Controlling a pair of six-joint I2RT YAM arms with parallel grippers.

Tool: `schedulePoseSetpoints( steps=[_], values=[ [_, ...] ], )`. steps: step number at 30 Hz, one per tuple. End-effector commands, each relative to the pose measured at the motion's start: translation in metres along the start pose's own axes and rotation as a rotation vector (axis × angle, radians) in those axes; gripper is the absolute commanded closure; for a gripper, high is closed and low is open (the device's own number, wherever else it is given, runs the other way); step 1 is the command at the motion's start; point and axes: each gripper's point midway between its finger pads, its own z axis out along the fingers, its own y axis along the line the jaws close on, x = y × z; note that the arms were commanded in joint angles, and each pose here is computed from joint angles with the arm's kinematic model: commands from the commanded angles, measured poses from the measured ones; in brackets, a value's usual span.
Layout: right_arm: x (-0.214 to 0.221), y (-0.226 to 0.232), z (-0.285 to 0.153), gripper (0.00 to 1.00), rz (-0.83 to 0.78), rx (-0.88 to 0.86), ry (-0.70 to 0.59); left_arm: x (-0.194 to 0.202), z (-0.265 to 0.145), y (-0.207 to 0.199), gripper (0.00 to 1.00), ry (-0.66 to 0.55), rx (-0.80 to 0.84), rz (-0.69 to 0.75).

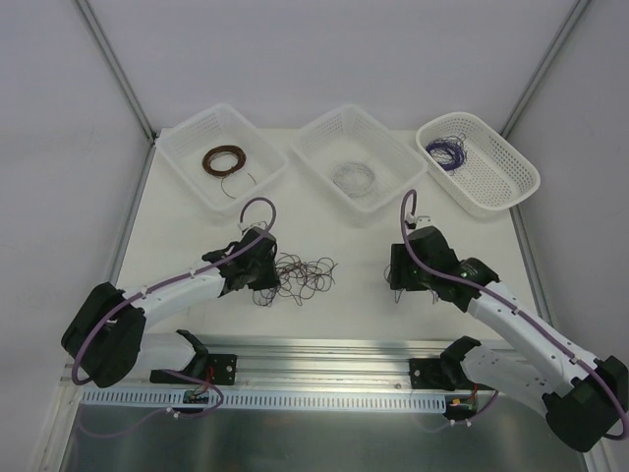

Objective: Untangle the cables

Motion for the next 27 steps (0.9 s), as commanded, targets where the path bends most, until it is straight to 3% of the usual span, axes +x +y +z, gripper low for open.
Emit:
schedulePoseSetpoints(
  steps=[1,4,10,18,22,27],
  values=[
    [-0.017,-0.007,0.001,0.43,0.035,0.058,-0.048,-0.003,-0.005,0.006,0.83,-0.013,-0.005,0.011],
    [-0.012,-0.012,0.016,0.43,0.038,0.103,-0.018,-0.002,-0.008,0.0,0.79,-0.002,0.021,0.01],
    [0.001,-0.013,0.049,0.46,-0.017,0.132,0.067,-0.01,-0.022,-0.011,0.58,-0.033,0.079,0.015],
    [0.009,-0.013,0.082,0.58,-0.052,0.156,0.176,-0.032,-0.058,-0.025,0.15,-0.114,0.159,0.065],
    [0.016,-0.013,0.091,0.62,-0.056,0.162,0.23,-0.047,-0.082,-0.032,0.04,-0.165,0.191,0.094],
    [0.019,-0.014,0.095,0.71,-0.063,0.177,0.265,-0.072,-0.115,-0.033,0.01,-0.257,0.203,0.142]
  ],
)
